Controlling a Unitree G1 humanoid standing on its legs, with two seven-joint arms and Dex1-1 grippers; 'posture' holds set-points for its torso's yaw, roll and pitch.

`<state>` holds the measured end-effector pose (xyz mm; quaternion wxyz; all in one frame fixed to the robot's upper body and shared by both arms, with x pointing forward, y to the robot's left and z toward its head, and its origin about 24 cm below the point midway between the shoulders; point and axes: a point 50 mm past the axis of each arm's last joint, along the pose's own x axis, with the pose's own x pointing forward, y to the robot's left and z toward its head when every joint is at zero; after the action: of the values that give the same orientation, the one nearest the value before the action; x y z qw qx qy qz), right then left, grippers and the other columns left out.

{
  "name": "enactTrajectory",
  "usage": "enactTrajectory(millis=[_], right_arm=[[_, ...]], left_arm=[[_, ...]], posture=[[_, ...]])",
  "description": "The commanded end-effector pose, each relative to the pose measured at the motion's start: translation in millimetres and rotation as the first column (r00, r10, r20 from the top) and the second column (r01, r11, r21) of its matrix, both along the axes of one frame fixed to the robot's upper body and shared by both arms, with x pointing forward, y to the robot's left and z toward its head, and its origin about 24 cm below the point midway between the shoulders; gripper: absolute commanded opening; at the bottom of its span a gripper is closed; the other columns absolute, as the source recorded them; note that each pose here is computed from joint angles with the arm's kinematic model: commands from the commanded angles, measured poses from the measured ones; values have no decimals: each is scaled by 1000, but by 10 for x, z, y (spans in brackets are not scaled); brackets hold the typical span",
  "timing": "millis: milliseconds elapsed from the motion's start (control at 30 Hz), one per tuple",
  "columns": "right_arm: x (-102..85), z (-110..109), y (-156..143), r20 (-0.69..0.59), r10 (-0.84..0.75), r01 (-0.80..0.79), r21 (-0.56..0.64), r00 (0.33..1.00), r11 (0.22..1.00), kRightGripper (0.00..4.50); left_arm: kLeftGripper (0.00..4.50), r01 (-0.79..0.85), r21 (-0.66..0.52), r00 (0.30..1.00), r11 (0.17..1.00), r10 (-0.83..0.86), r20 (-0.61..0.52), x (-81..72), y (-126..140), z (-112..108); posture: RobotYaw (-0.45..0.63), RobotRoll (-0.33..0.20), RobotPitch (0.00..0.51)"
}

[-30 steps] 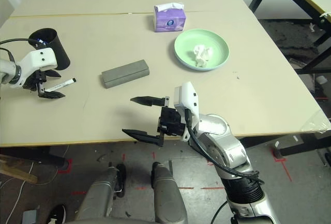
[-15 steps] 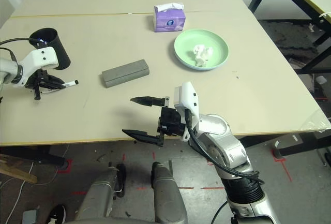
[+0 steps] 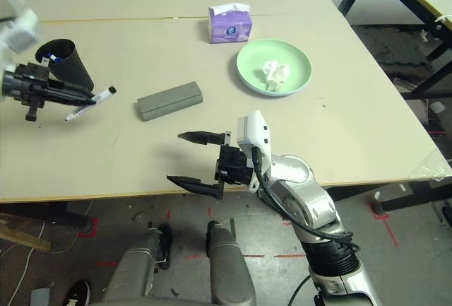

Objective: Organize and tidy the items on the table.

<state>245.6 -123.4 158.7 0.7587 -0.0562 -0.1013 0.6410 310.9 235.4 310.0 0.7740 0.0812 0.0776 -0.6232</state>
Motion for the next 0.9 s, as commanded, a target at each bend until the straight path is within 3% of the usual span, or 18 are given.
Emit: enactTrajectory(millis=[33, 233, 333, 433, 600, 733, 900], right_arm=[[60, 10, -27, -11, -37, 37, 27, 999, 999, 4500], [223, 105, -115, -3, -238, 237, 101, 971, 966, 4500], [249, 101, -146, 0, -316, 314, 106, 949, 944, 4500], [258, 82, -157, -13, -383, 382, 121, 924, 916, 4500], [223, 33, -125, -17, -389, 388, 108, 921, 915, 4500], [219, 32, -129, -18, -397, 396, 105, 918, 912, 4500], [211, 40, -141, -17, -403, 403, 102, 915, 910, 4500]], left_arm=[[267, -49, -202, 996, 978, 63, 66, -22, 64, 268], [267, -304, -365, 905, 880, 387, 180, 120, 311, 378], [267, -406, -415, 822, 814, 524, 224, 171, 463, 381], [267, -529, -451, 678, 718, 678, 284, 223, 680, 370], [267, -611, -471, 546, 636, 770, 330, 317, 805, 293], [267, -676, -462, 456, 574, 818, 349, 425, 858, 106], [267, -699, -458, 430, 549, 835, 345, 545, 784, -80]], posture=[[-125, 0, 225], [-114, 0, 222], [-110, 0, 221], [-107, 0, 219], [-108, 0, 219], [-118, 0, 221], [-130, 0, 223]])
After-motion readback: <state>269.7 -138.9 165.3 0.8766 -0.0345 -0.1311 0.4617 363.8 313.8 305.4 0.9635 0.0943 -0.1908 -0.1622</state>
